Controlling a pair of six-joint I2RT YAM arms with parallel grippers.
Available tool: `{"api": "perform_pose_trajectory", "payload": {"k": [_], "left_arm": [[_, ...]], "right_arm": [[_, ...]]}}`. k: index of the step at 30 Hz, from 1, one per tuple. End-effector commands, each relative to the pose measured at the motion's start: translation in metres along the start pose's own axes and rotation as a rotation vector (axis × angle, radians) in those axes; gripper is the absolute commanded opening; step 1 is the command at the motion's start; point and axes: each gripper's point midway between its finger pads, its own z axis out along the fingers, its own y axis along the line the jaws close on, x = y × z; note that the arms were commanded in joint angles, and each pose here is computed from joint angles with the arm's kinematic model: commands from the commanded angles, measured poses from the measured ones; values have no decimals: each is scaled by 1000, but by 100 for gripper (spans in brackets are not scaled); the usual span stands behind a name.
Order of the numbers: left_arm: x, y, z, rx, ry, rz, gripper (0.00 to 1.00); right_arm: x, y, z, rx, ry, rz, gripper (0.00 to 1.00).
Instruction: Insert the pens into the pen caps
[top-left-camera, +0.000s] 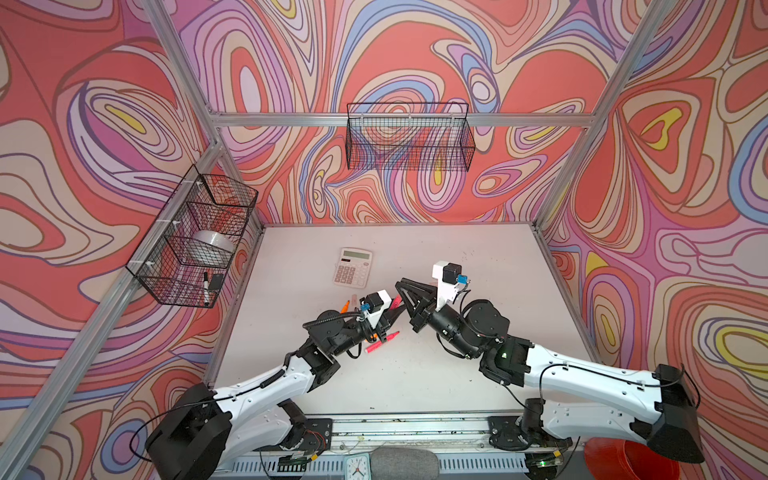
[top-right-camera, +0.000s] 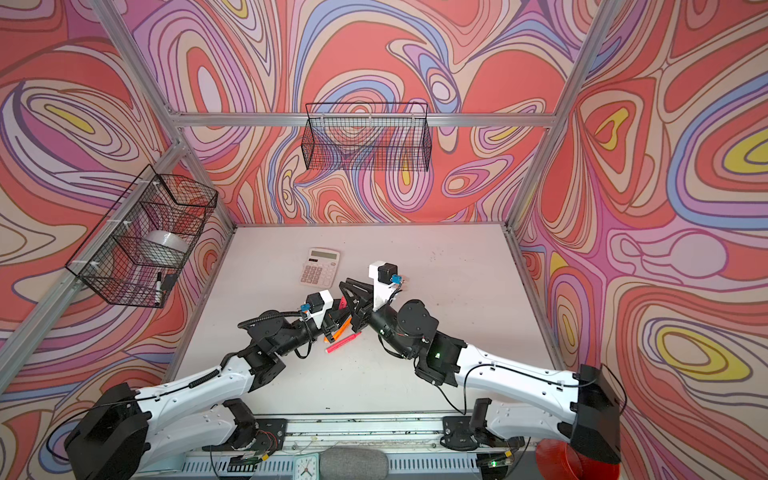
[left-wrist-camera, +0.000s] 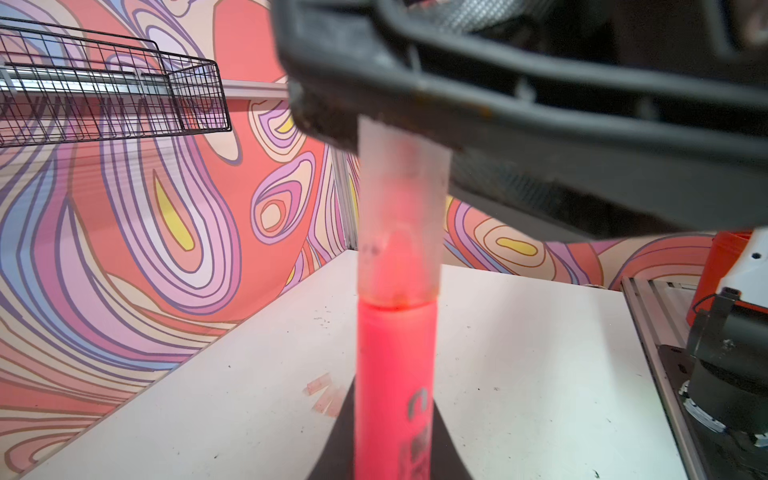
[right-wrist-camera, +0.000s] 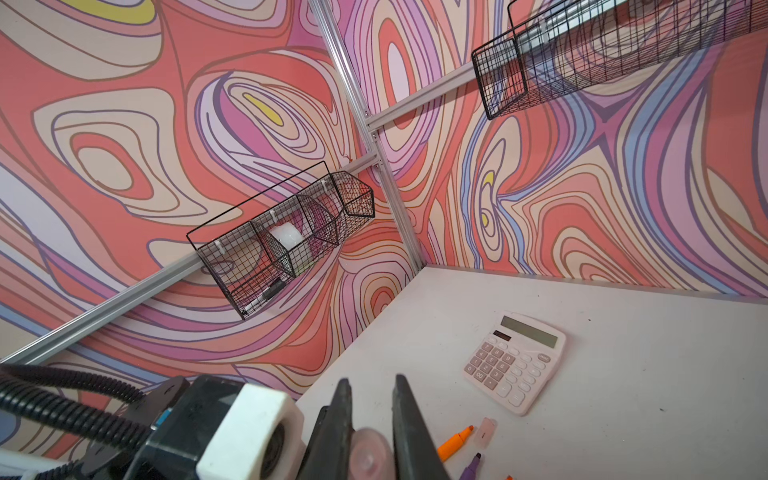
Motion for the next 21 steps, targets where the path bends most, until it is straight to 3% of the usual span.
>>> {"api": "perform_pose_trajectory", "payload": {"k": [1,9,21], "left_arm": [[-153,64,-25,-291,-497,-5,0],[-171,74,-44,-332,-525,-16,0],[-175,105,-71,-392,-610,-95,0]], "right_arm": [[186,23,-44,-149,653,-8,0],[215,11,-51,-109,710,11,0],[249,-5,-73,6,772,-72,0]]}}
